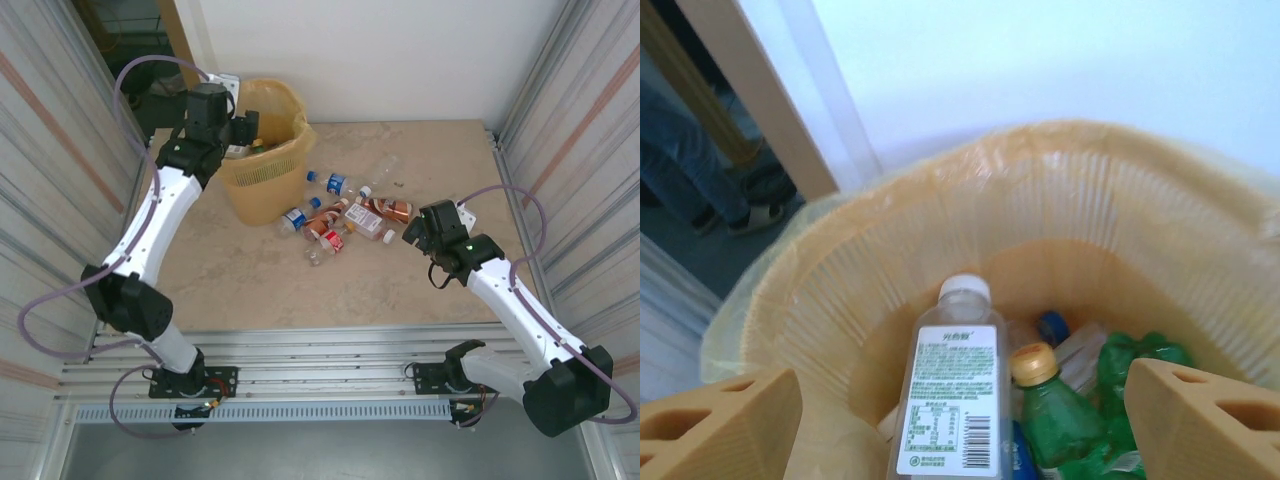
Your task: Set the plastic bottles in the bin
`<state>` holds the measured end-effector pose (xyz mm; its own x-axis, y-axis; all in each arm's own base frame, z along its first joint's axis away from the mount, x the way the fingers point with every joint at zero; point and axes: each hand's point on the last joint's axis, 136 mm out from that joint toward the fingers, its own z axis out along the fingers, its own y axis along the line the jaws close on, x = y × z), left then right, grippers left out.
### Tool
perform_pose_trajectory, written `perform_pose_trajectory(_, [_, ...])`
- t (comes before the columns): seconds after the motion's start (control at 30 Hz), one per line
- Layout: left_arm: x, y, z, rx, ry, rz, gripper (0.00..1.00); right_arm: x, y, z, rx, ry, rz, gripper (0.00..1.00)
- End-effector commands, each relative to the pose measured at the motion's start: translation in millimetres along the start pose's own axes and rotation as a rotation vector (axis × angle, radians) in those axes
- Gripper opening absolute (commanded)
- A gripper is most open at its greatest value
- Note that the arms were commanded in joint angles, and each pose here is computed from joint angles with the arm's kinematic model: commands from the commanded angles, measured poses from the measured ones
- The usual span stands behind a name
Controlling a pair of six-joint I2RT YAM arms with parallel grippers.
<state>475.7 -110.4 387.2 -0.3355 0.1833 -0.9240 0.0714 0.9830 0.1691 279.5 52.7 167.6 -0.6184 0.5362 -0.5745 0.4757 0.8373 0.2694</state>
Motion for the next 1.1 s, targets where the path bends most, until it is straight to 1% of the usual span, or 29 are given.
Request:
perform_pose_trajectory(0.0, [-30,-14,-35,0.053,-0.129,0.047,0.85,-9,1,-2,0.005,-0.026,0.032,0.98])
perform_pose_trajectory(0.1, [-30,-36,-57,0.113,-0.170,0.087,0.87,-10,1,-3,0.008,-0.030,0.029,0.98])
perform_pose_trajectory(0.2, [-19,-61,-73,0.165,-0.170,0.135,0.91,-13,-1,-6,0.015,-0.039,0.032,0.98])
perform_pose_trajectory(0.3, [0,-91,-85,0.228,-0.155,0.178,0.95,-15,-3,-8,0.020,-0.053,0.035,0.98])
perform_pose_trajectory(0.4, [27,-126,-90,0.288,-0.119,0.230,0.99,-17,-6,-10,0.030,-0.065,0.045,0.98])
perform_pose_trajectory(0.53, [68,-171,-90,0.359,-0.042,0.298,0.99,-19,-7,-11,0.032,-0.071,0.050,0.98])
perform_pose_trajectory(0.73, [127,-219,-80,0.428,0.108,0.346,0.99,-18,-8,-10,0.034,-0.064,0.055,0.98])
perform_pose_trajectory(0.87, [158,-239,-72,0.445,0.182,0.374,0.98,-17,-7,-10,0.026,-0.061,0.060,0.98])
perform_pose_trajectory(1.07, [210,-251,-53,0.424,0.338,0.420,0.96,-19,-13,-12,0.033,-0.084,0.077,0.98])
